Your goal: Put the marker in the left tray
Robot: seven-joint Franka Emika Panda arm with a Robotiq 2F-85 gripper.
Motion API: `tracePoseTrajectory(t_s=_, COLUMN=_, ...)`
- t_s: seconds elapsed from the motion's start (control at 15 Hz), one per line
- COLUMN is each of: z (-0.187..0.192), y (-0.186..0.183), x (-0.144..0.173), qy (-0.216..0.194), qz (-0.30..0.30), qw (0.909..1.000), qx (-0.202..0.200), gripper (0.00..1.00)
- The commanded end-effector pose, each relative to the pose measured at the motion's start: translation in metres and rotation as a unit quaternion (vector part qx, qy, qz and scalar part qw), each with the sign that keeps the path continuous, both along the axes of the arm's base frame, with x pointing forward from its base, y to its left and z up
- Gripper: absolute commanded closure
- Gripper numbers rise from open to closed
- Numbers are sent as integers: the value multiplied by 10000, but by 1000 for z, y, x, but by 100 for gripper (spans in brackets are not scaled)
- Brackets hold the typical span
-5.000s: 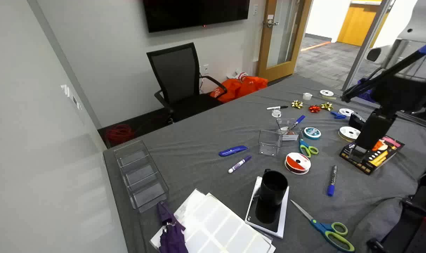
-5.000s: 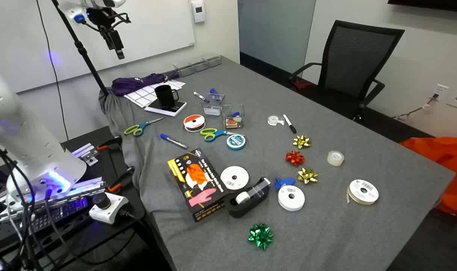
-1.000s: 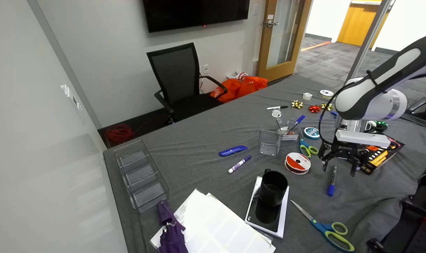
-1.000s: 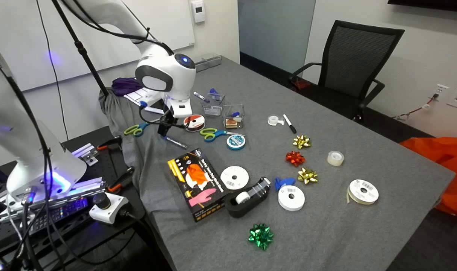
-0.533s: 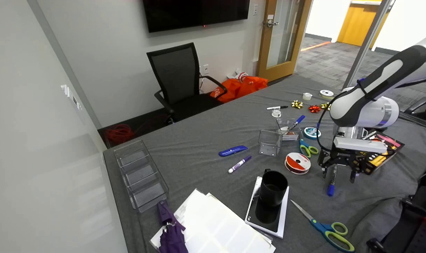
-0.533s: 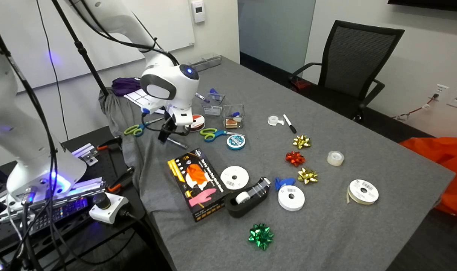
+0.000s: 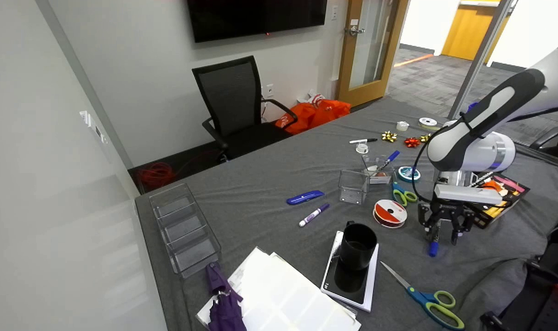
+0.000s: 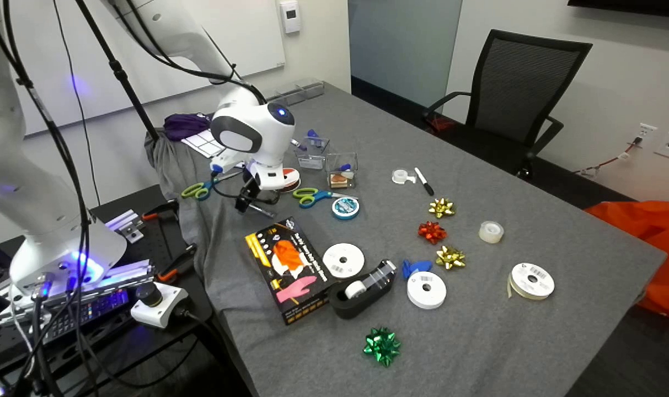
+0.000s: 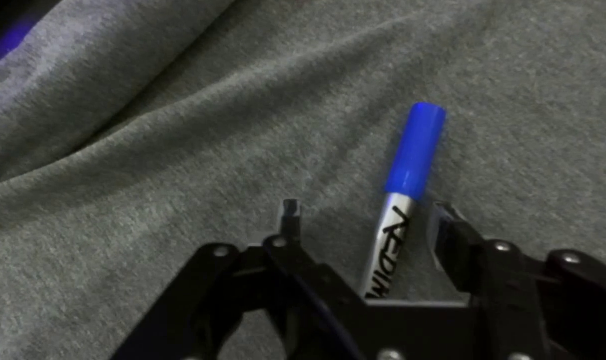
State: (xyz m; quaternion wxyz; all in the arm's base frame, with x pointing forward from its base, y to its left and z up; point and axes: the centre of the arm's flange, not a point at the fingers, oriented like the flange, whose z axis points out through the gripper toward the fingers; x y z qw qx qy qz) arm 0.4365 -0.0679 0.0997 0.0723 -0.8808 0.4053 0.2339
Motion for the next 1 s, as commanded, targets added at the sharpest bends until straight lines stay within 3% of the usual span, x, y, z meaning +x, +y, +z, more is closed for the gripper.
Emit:
tracePoseTrajectory(t_s=0.0, z=-10, y=-4, x=4, qy=-80, qz=-21, qw=9999, qx=79, gripper=63)
tracePoseTrajectory(t_s=0.33, z=-8, y=-4, x=6, qy=-92, qz=-24, qw=9999, qx=80, gripper=97)
tracePoseTrajectory(t_s=0.93, z=52, y=-16, x=-10, qy=150, qz=55, qw=9983, qx=561, gripper=96)
